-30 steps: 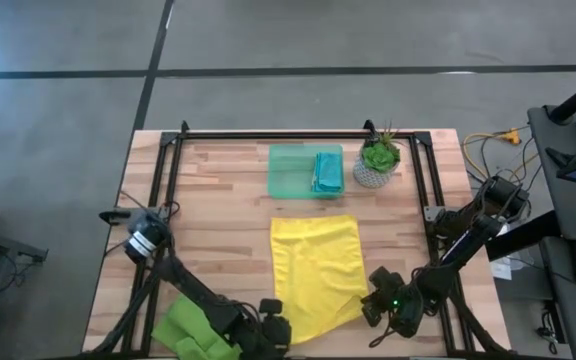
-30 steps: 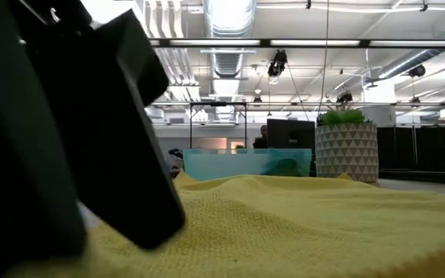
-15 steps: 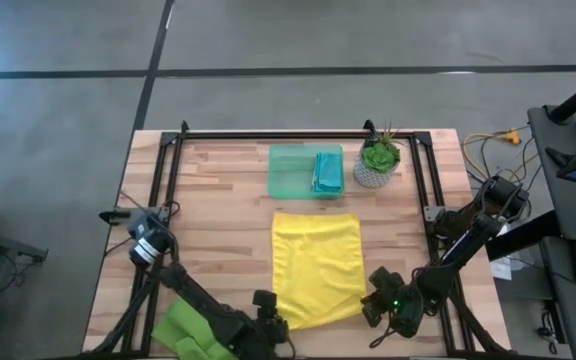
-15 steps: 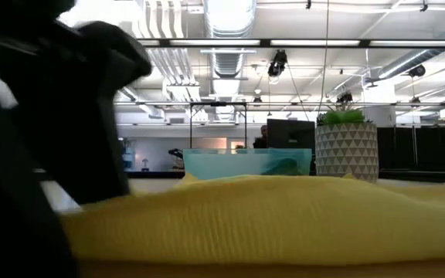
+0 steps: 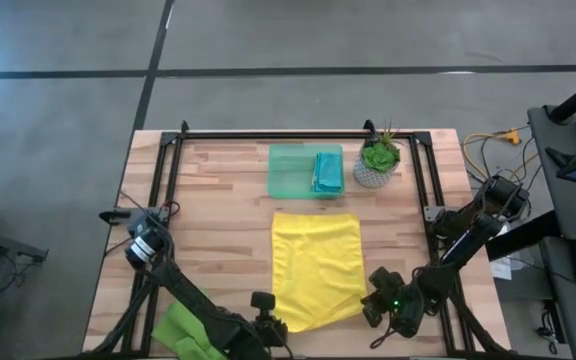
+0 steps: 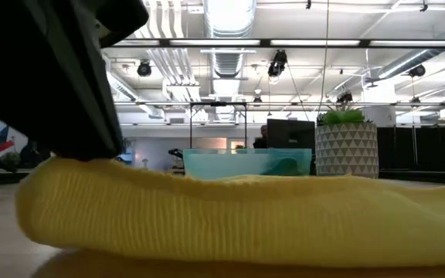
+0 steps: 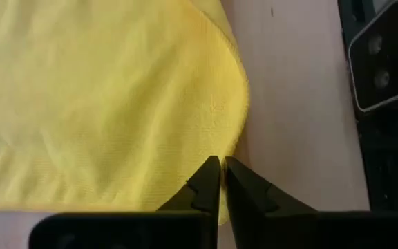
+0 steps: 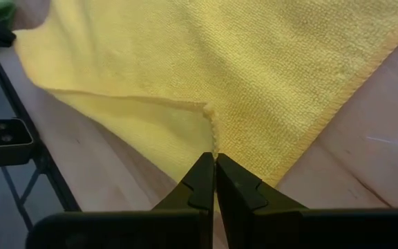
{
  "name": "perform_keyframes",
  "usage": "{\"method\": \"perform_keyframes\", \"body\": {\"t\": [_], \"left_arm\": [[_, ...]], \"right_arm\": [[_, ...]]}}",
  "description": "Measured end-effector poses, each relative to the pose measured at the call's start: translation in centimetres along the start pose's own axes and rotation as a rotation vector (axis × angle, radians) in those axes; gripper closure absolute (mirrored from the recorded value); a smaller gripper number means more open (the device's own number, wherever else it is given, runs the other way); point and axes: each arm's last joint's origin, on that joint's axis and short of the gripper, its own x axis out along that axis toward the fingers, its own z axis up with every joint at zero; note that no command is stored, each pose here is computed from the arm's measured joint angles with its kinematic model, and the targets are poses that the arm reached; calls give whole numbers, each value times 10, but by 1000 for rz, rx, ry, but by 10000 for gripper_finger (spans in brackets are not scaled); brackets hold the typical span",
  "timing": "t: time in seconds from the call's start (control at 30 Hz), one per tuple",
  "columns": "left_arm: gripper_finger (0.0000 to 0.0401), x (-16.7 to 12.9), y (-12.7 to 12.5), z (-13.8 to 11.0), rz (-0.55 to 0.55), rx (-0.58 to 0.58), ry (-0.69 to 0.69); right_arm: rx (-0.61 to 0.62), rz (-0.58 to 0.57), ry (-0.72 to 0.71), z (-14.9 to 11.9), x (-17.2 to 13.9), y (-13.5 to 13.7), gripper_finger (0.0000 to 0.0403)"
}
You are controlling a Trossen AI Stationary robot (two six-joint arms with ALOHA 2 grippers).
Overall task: Fold microfiber towels
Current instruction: Fold the yellow microfiber cloth
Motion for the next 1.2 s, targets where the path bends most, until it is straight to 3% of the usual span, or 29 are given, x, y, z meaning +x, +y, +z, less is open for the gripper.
{"method": "perform_keyframes", "body": {"t": [0.3,0.77,1.0,1.2], "left_arm": [[401,-13,7,0,6,-55,53],[401,-52,28,17,-29,-99,3],[401,-52,28,18,-85,-101,28],[401,-36,27,20,-146,-19,-30]], "right_arm": [[-41,26,5,1,-3,3,394],[-106,132,27,3,-24,11,394],[-107,173,56,-5,-37,12,394],[-104,134,16,-1,-30,9,394]]}}
